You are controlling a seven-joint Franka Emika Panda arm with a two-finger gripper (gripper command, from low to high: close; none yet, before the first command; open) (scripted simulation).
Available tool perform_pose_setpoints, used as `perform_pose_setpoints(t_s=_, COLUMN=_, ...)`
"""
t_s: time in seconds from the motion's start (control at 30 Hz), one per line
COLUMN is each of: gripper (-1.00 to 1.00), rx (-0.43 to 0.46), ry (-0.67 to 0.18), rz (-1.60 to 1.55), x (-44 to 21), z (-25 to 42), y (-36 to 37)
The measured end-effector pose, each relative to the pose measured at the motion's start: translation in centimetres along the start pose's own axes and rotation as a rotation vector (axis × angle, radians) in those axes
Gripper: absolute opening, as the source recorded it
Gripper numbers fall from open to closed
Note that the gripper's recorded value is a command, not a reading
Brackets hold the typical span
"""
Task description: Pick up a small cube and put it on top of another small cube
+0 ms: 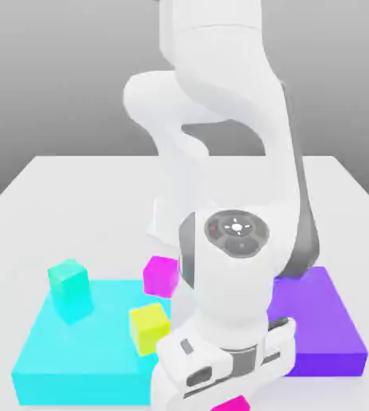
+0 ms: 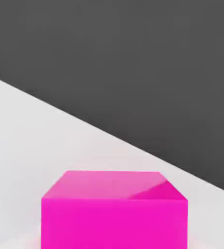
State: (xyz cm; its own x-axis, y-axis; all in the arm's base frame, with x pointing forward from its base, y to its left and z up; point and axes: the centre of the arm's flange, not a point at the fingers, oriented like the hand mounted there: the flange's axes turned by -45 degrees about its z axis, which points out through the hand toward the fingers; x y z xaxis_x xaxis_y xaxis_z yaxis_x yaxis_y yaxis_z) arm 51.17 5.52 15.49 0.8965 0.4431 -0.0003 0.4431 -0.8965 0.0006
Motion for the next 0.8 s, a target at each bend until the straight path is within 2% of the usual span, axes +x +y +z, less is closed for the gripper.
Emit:
perform_pose_setpoints(t_s=0.17, gripper=-1.0, rx=0.008, ry=0.002, rz=0.098, x=-1.6, z=-6.0, y=1.2)
perform_pose_setpoints(t_s=0.5, gripper=-1.0, rx=0.01, ry=0.002, rz=0.57, x=-10.8, z=-14.8, y=5.6)
perform_pose_setpoints(t_s=0.67, gripper=-1.0, rx=0.003, ry=0.001, rz=0.64, x=-12.2, z=-11.1, y=5.8)
perform_pose_setpoints(t_s=0.7, gripper=1.0, rx=0.002, ry=0.001, rz=0.641, x=-12.2, z=-10.0, y=5.8)
perform_pose_setpoints(t_s=0.8, gripper=1.0, rx=0.002, ry=0.001, rz=0.641, x=-12.2, z=-10.0, y=5.8)
